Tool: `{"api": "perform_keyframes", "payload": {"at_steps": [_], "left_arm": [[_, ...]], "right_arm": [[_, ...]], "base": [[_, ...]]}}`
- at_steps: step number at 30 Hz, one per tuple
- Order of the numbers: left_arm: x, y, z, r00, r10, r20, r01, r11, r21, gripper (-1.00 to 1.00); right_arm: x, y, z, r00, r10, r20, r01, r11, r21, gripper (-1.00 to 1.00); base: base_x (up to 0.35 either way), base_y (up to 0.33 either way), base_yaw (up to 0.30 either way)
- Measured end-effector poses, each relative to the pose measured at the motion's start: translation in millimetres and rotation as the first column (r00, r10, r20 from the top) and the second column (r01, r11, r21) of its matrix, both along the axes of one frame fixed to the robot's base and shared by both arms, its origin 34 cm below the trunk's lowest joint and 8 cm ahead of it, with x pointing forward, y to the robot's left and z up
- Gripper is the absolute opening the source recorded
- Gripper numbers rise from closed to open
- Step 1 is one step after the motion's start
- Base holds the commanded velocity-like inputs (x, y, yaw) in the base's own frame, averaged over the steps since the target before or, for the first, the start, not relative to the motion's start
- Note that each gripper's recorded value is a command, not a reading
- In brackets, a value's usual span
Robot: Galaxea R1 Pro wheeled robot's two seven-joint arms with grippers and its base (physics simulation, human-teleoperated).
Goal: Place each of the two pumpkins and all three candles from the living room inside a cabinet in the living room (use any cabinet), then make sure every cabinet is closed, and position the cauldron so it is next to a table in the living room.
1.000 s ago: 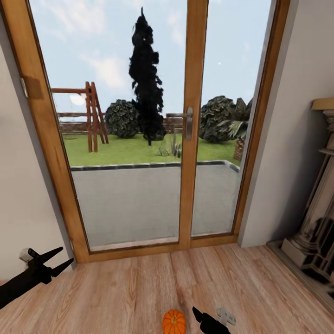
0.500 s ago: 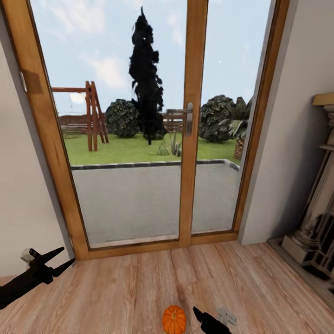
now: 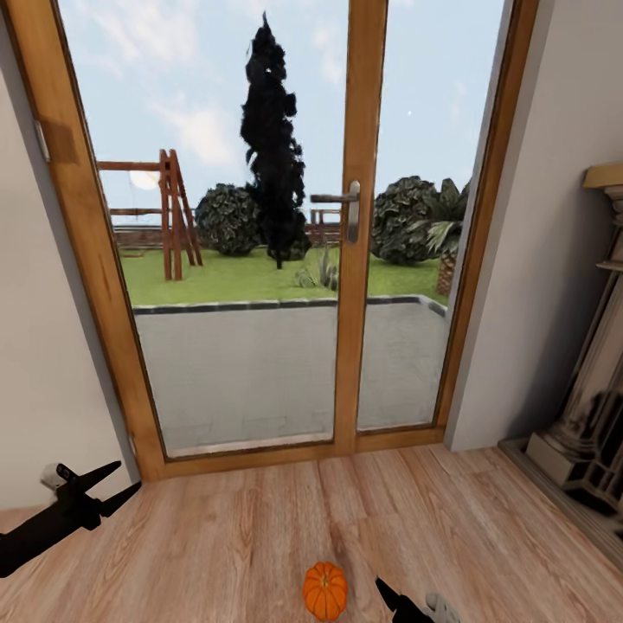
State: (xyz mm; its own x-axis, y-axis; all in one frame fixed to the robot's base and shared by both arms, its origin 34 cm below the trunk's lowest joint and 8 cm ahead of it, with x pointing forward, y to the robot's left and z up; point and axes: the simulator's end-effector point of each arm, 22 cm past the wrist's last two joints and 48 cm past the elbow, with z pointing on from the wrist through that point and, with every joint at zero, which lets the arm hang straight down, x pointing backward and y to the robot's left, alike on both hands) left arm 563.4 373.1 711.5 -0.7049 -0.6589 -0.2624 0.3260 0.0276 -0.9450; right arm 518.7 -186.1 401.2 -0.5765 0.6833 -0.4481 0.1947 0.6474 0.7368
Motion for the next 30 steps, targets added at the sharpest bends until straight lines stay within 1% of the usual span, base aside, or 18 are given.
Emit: {"api": "perform_keyframes", "payload": {"at_steps": [4,8,10,11,12,14,15,16,19,21,30], "left_arm": [[-1.8,-0.1,-8.5,1.000,0.000,0.001,0.000,1.000,-0.001,1.00],[-3.6,-0.1,-17.0,1.000,0.001,0.001,-0.001,1.000,-0.001,1.00],[-4.6,-0.2,-21.4,1.000,0.000,0.001,0.000,1.000,-0.001,1.00],[-5.2,-0.2,-23.6,1.000,0.000,0.001,0.000,1.000,-0.001,1.00],[-5.6,-0.1,-25.7,1.000,0.001,0.001,-0.001,1.000,-0.001,1.00],[-6.6,-0.1,-30.0,1.000,0.001,0.001,-0.001,1.000,-0.002,1.00],[-7.1,-0.1,-32.1,1.000,0.001,0.002,-0.001,1.000,-0.002,1.00],[-7.6,-0.1,-34.2,1.000,0.001,0.002,-0.001,1.000,-0.002,1.00],[-9.1,-0.2,-40.5,1.000,0.000,0.003,0.000,1.000,-0.002,1.00],[-10.1,-0.4,-44.6,1.000,0.000,0.004,0.000,1.000,-0.001,1.00],[-14.6,-2.2,-61.9,1.000,-0.006,0.013,0.006,1.000,0.001,1.00]], "right_arm": [[-1.5,-0.5,-8.6,1.000,-0.004,0.001,0.004,1.000,-0.002,1.00],[-2.7,-1.1,-16.9,1.000,-0.009,-0.006,0.009,1.000,0.012,1.00],[-1.3,-10.0,-20.9,0.999,-0.028,-0.027,0.029,0.999,0.040,1.00],[0.0,-21.5,-23.0,0.997,-0.050,-0.055,0.054,0.996,0.073,1.00],[1.8,-29.1,-24.1,0.996,-0.062,-0.069,0.068,0.993,0.093,1.00],[14.2,-39.0,-20.7,0.994,-0.084,-0.073,0.092,0.989,0.114,1.00],[28.3,-44.2,-14.8,0.993,-0.095,-0.067,0.102,0.988,0.112,1.00],[34.5,-47.3,-14.2,0.992,-0.102,-0.068,0.109,0.989,0.104,1.00],[42.4,-56.1,-19.8,0.988,-0.130,-0.082,0.137,0.988,0.076,1.00],[45.9,-57.9,-22.3,0.987,-0.139,-0.082,0.145,0.987,0.067,1.00],[52.7,-46.6,-30.7,0.990,-0.127,-0.066,0.132,0.987,0.092,1.00]], "base": [[0.000,0.000,0.000],[0.000,0.000,0.000],[0.000,0.000,0.000],[0.000,0.000,0.000],[0.000,0.000,0.000],[0.000,0.000,0.000],[0.000,0.000,0.000],[0.000,0.000,0.000],[0.000,0.000,0.000],[0.000,0.000,0.000],[0.000,0.000,0.000]]}}
